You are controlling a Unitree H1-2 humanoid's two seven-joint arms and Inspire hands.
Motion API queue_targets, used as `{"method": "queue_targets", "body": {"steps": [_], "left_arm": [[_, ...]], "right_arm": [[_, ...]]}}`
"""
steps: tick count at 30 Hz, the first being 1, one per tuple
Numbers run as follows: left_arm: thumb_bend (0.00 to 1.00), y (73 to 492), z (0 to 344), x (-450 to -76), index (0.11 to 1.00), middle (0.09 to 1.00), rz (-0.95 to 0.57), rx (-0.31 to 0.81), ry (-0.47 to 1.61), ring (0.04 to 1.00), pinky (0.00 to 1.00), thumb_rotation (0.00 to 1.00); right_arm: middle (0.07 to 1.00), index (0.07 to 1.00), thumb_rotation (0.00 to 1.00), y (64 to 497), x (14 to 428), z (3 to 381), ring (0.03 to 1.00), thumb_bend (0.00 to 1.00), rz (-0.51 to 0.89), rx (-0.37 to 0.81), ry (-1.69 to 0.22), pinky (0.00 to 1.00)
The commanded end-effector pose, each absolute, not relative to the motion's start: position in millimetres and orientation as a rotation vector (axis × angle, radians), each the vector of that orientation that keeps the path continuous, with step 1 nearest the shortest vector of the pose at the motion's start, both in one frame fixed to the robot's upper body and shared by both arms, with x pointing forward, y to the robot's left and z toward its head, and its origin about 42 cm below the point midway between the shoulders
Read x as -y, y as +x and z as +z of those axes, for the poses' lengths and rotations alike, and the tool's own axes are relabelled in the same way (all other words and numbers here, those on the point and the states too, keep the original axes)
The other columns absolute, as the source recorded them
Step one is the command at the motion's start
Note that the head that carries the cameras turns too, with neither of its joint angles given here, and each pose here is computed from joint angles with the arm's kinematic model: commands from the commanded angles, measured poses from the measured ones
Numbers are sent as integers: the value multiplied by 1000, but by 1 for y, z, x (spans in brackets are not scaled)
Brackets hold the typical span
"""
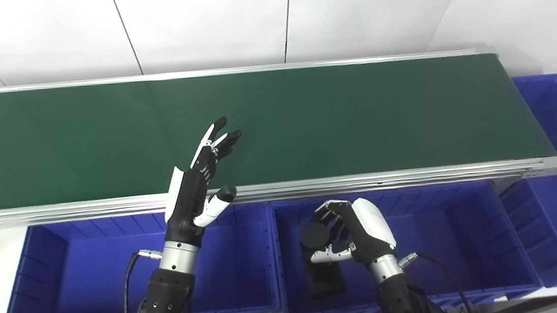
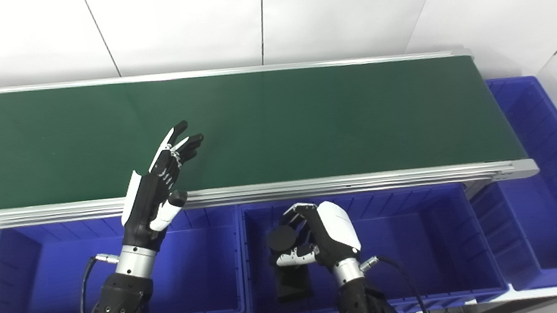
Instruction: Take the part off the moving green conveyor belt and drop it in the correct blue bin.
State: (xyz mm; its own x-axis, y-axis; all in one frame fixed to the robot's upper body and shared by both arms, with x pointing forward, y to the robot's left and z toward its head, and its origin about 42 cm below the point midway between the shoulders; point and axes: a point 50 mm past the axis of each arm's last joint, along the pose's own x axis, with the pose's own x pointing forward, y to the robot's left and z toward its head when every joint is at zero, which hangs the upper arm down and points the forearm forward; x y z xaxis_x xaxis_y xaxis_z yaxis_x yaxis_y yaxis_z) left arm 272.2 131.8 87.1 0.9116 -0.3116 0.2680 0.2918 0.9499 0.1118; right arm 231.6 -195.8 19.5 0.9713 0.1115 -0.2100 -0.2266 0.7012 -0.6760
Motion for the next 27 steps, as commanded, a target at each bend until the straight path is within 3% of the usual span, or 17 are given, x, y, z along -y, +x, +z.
{"method": "queue_targets", "body": {"steps": [1, 3, 4, 5, 6, 8, 11, 18, 22, 27], "left_arm": [[754, 275, 100, -129, 942, 843, -312, 349, 63, 862, 864, 872], [753, 275, 100, -128, 941, 842, -312, 349, 62, 860, 866, 870], [752, 275, 100, -128, 942, 843, -313, 349, 62, 861, 865, 871], [751, 275, 101, -128, 942, 843, -313, 349, 62, 861, 866, 871], [750, 274, 101, -128, 942, 843, -313, 348, 61, 862, 867, 871], [752, 274, 101, -128, 944, 843, -314, 348, 60, 864, 867, 873], [766, 275, 101, -129, 942, 840, -314, 349, 61, 863, 864, 878], [763, 278, 99, -130, 941, 838, -306, 349, 85, 852, 861, 882], [733, 282, 97, -130, 942, 845, -297, 363, 116, 844, 846, 906], [734, 282, 96, -132, 940, 854, -294, 366, 121, 854, 859, 901]], "right_arm": [[456, 541, 0, 239, 194, 25, 377, 514, 225, -132, -795, 305], [498, 513, 0, 238, 194, 23, 439, 521, 256, -143, -813, 364], [576, 500, 70, 237, 194, 23, 514, 523, 269, -149, -815, 412], [592, 499, 84, 237, 193, 23, 525, 523, 283, -158, -813, 419], [649, 575, 139, 236, 193, 23, 587, 726, 296, -167, -810, 472], [743, 677, 257, 236, 193, 24, 699, 916, 322, -190, -809, 570], [805, 731, 328, 235, 193, 26, 766, 989, 337, -210, -809, 619], [855, 783, 466, 238, 193, 31, 813, 1000, 362, -218, -803, 653], [858, 802, 598, 242, 193, 32, 811, 1000, 377, -214, -803, 647], [851, 811, 720, 245, 190, 50, 812, 1000, 372, -146, -763, 658]]}}
